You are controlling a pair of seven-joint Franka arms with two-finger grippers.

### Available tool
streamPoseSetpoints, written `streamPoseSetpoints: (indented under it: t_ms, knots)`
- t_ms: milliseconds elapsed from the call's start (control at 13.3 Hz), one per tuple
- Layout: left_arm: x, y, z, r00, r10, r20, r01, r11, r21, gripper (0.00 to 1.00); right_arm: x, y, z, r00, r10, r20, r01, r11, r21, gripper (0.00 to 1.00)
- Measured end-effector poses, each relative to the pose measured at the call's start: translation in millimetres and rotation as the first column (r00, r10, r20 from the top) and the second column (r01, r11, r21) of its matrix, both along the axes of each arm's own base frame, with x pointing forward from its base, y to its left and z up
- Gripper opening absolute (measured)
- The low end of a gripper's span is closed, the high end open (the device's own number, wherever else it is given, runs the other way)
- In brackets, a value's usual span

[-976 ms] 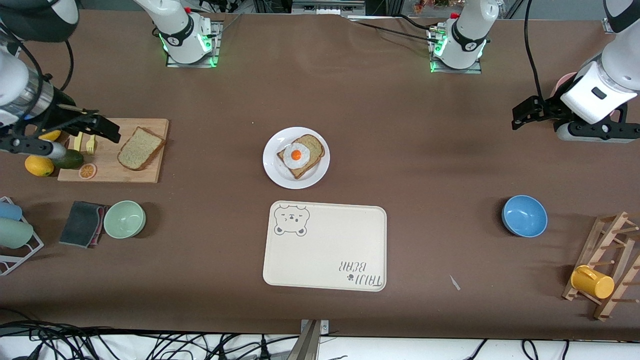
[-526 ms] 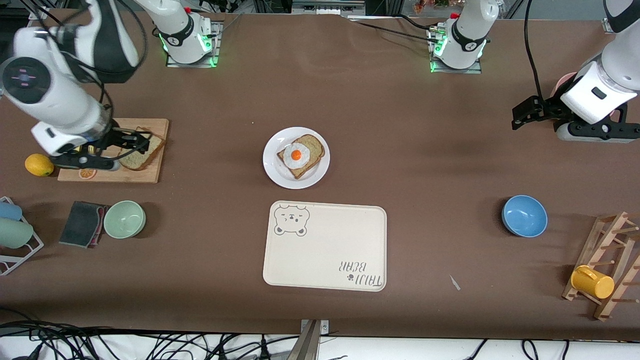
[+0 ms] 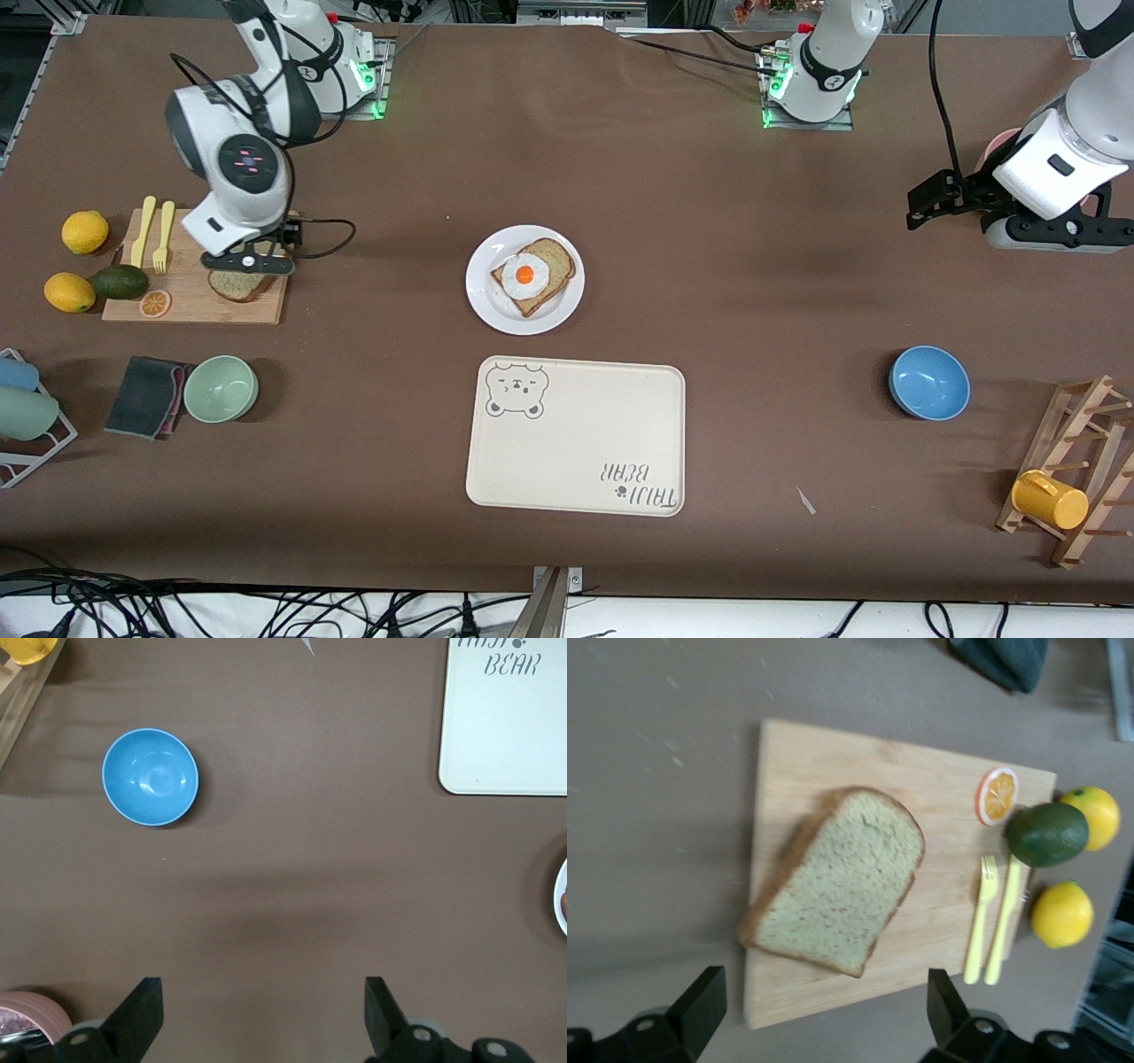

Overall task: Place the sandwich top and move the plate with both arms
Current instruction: 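Lower the right gripper and grasp the bread slice on the board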

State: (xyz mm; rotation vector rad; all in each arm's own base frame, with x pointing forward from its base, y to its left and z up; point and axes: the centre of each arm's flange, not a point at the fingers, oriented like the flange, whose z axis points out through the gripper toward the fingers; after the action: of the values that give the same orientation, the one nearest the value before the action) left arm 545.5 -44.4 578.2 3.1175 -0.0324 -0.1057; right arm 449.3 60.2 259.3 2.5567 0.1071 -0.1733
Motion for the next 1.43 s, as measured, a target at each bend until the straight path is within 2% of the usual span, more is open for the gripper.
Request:
streamPoseSetpoints:
  t_ms: [225,676,901,976,1051,1126,1201,1276,1352,1427]
  knots:
    - [0,0,0,1.0,0.0,-0.001,0.0,1.0,0.0,1.0,-12,1,-39,0.999,-0.02,-0.031,0.018,0.999,-0.048,1.0]
    - [0,0,0,1.0,0.0,-0.001,0.0,1.0,0.0,1.0,-25,20,-85,1.0,0.022,0.002,-0.022,0.99,-0.138,0.97]
    - [0,0,0,1.0,0.0,-0.001,0.0,1.0,0.0,1.0,-32,18,-107,0.999,0.042,-0.014,-0.044,0.985,-0.165,0.94]
    - [0,0,0,1.0,0.0,-0.001,0.0,1.0,0.0,1.0,-33,17,-109,0.999,0.04,-0.016,-0.042,0.985,-0.167,0.89]
    - [0,0,0,1.0,0.0,-0.001,0.0,1.0,0.0,1.0,-33,17,-110,0.999,0.035,-0.012,-0.036,0.985,-0.169,0.89]
    - [0,0,0,1.0,0.0,-0.001,0.0,1.0,0.0,1.0,-33,17,-110,1.0,0.026,-0.005,-0.026,0.985,-0.171,0.83]
    - [0,0,0,1.0,0.0,-0.001,0.0,1.0,0.0,1.0,-33,17,-110,1.0,0.015,0.003,-0.014,0.985,-0.173,0.7]
    - [0,0,0,1.0,0.0,-0.001,0.0,1.0,0.0,1.0,-33,17,-111,1.0,0.006,0.01,-0.005,0.985,-0.175,0.63]
    - [0,0,0,1.0,0.0,-0.002,0.0,1.0,0.0,1.0,-34,17,-111,1.0,0.003,0.012,-0.001,0.985,-0.175,0.63]
    - [0,0,0,1.0,0.0,-0.002,0.0,1.0,0.0,1.0,-34,17,-111,1.0,0.002,0.013,0.0,0.985,-0.175,0.55]
